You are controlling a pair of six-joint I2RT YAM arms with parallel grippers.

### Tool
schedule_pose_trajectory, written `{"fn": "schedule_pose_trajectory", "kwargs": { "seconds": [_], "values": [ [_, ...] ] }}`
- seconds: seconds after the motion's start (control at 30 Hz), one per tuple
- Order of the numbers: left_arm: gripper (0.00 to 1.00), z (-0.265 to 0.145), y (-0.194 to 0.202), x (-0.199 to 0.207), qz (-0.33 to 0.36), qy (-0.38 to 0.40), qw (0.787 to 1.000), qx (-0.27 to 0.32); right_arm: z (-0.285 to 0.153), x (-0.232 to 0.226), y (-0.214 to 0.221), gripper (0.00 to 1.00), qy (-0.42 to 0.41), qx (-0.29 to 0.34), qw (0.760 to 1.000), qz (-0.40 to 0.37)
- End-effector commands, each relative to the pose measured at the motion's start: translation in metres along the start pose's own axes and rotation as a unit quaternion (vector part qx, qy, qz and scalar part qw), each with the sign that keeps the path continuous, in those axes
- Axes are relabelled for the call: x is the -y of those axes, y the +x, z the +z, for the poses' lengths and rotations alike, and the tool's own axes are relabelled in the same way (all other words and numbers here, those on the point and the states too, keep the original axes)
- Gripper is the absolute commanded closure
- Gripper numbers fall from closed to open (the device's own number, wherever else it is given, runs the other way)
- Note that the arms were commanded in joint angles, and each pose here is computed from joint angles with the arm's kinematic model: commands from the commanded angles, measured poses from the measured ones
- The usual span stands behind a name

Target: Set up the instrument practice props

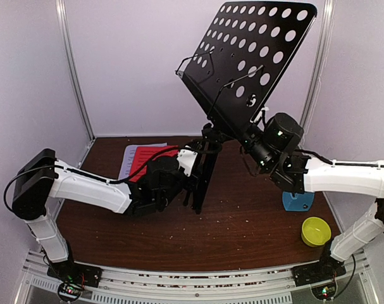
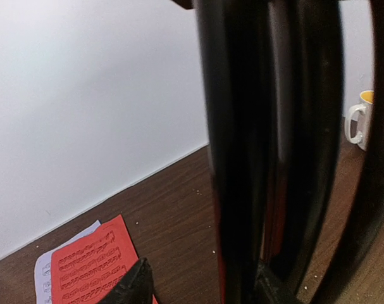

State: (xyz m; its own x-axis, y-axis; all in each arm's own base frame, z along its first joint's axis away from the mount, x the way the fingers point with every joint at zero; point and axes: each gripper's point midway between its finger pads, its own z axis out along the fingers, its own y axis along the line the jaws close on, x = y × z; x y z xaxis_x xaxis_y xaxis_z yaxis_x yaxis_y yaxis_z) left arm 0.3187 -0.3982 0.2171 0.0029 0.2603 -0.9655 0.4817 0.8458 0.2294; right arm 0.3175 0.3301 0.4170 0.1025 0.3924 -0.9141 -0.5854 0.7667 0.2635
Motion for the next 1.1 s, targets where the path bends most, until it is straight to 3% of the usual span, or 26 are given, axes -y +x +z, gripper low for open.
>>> {"fn": "schedule_pose_trajectory", "kwargs": {
  "seconds": [0.0,0.13,0.3,0.5,0.7,1.07],
  "values": [
    [0.51,0.009,-0.018,-0.019,-0.029,-0.066,0.997,0.022,-0.031,-0.017,-0.125,1.00,-0.026,0.175,0.980,0.089],
    [0.56,0.015,-0.021,-0.011,-0.011,-0.055,0.998,0.026,-0.028,-0.016,-0.121,1.00,-0.014,0.163,0.982,0.091],
    [0.73,0.017,-0.025,0.010,0.033,-0.002,0.999,0.041,-0.022,-0.022,-0.120,1.00,-0.017,0.148,0.986,0.079],
    [0.85,0.016,-0.016,0.024,0.083,0.056,0.994,0.043,-0.017,-0.034,-0.124,1.00,-0.041,0.135,0.989,0.053],
    [1.00,0.018,-0.001,0.018,0.109,0.085,0.990,0.027,-0.012,-0.040,-0.133,1.00,-0.055,0.131,0.989,0.041],
    [1.00,0.024,0.028,0.016,0.167,0.124,0.978,0.005,-0.001,-0.038,-0.153,1.00,-0.066,0.126,0.990,0.024]
  ]
}}
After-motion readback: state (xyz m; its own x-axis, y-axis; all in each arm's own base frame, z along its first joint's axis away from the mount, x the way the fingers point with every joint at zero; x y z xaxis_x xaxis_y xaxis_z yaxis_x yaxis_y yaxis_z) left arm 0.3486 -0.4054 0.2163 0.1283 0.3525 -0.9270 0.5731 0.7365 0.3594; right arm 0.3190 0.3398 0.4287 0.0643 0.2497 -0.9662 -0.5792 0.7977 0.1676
